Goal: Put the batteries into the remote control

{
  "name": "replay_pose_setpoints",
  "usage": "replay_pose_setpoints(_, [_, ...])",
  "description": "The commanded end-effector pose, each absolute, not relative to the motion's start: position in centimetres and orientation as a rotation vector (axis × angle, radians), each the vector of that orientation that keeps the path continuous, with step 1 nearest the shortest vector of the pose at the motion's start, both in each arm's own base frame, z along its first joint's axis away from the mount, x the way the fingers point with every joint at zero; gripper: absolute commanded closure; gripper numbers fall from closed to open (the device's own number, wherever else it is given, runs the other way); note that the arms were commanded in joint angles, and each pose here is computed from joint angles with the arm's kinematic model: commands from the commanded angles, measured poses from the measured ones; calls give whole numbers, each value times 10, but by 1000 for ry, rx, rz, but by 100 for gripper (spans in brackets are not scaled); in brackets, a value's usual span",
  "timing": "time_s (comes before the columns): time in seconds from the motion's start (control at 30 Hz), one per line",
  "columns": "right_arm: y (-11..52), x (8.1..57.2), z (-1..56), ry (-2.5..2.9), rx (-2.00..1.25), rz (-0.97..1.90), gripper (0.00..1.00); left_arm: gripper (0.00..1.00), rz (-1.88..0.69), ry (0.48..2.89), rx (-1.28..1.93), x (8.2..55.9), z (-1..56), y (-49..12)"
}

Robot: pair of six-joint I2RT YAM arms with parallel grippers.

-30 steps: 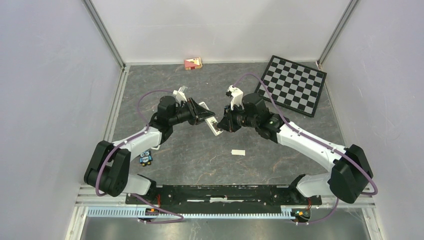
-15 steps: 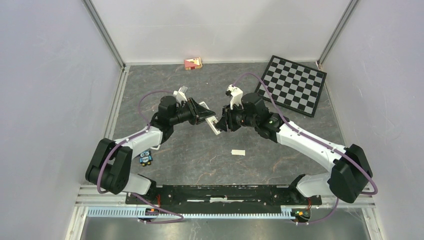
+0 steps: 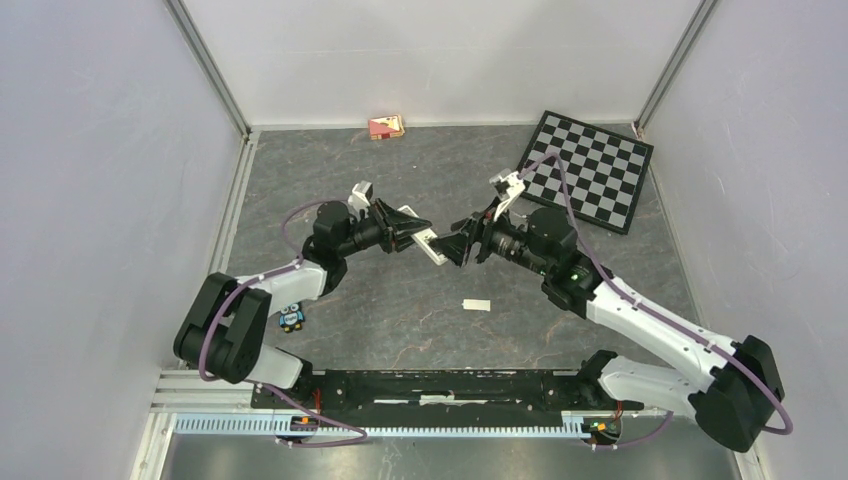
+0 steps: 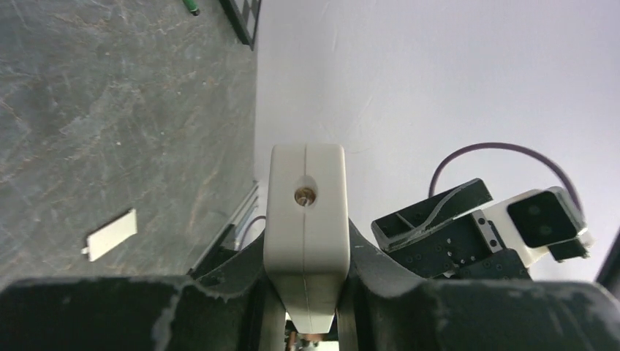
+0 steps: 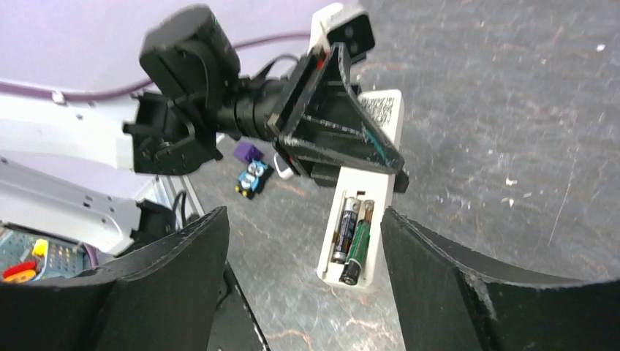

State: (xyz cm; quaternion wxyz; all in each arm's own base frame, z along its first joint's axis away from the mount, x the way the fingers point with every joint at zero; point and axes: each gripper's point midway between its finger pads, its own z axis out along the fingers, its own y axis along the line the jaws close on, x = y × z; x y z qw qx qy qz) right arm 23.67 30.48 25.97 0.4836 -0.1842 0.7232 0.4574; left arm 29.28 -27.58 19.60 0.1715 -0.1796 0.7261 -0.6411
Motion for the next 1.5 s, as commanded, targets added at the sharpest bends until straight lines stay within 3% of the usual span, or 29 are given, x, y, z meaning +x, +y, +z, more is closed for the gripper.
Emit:
replay_pose_setpoints(0.0, [296, 245, 295, 1634, -324, 1128, 18, 98, -1954, 1894, -560, 289, 243, -269])
replay_pose_setpoints(0.27, [275, 235, 310, 1426, -85, 1300, 7, 98, -2066, 1733, -729, 282, 277, -258])
replay_pose_setpoints(0.63, [281, 230, 330, 1330, -38, 1446, 5, 98, -2047, 1692, -693, 274, 300, -255])
replay_pose_setpoints(1.37, [302, 241, 300, 1502, -6, 1479, 26, 98, -2063, 1679, -642, 267, 309, -260])
replay_pose_setpoints(1.47, [307, 247, 290, 1575, -3, 1438, 34, 98, -2075, 1669, -634, 265, 311, -260])
